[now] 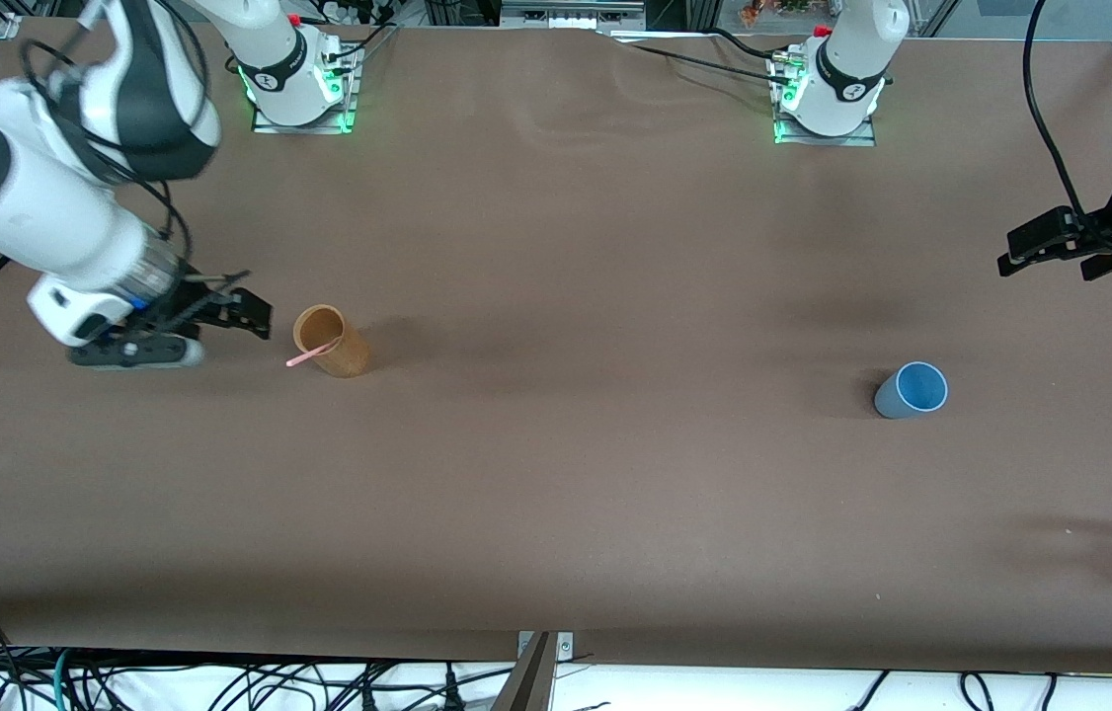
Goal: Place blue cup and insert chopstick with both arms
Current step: 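Grasp the pink chopstick with the right gripper while the left gripper reaches the blue cup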
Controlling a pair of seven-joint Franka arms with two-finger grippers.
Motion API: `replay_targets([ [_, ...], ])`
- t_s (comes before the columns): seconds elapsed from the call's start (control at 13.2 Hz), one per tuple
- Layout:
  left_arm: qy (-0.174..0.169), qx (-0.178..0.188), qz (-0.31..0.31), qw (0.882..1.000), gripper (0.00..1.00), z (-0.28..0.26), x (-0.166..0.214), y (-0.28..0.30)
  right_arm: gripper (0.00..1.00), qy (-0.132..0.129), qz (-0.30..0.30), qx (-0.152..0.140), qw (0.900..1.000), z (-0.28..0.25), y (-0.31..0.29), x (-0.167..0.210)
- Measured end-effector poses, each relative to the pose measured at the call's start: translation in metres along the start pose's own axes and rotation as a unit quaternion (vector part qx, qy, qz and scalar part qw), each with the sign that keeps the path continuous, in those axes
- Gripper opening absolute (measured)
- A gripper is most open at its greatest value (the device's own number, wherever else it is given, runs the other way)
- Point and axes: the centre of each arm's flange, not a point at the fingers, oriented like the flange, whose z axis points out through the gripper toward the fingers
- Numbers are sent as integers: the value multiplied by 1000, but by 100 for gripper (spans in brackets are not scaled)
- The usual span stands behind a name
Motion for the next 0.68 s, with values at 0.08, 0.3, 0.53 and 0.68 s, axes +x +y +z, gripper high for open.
replay_targets([
  [0.08,-4,0,0,1000,100,5,2,0,100,0,-2,0,1000,16,-7,-1],
  [0.3,-25,1,-3,1000,100,30,15,-4,100,-6,-3,-2,1000,51,-10,-7],
  [0.53,-65,2,-4,998,100,78,35,-4,100,-16,-3,-4,1000,77,-10,-7],
  [0.68,-83,3,-6,997,100,114,51,-5,100,-15,-3,-5,1000,92,-11,-4],
])
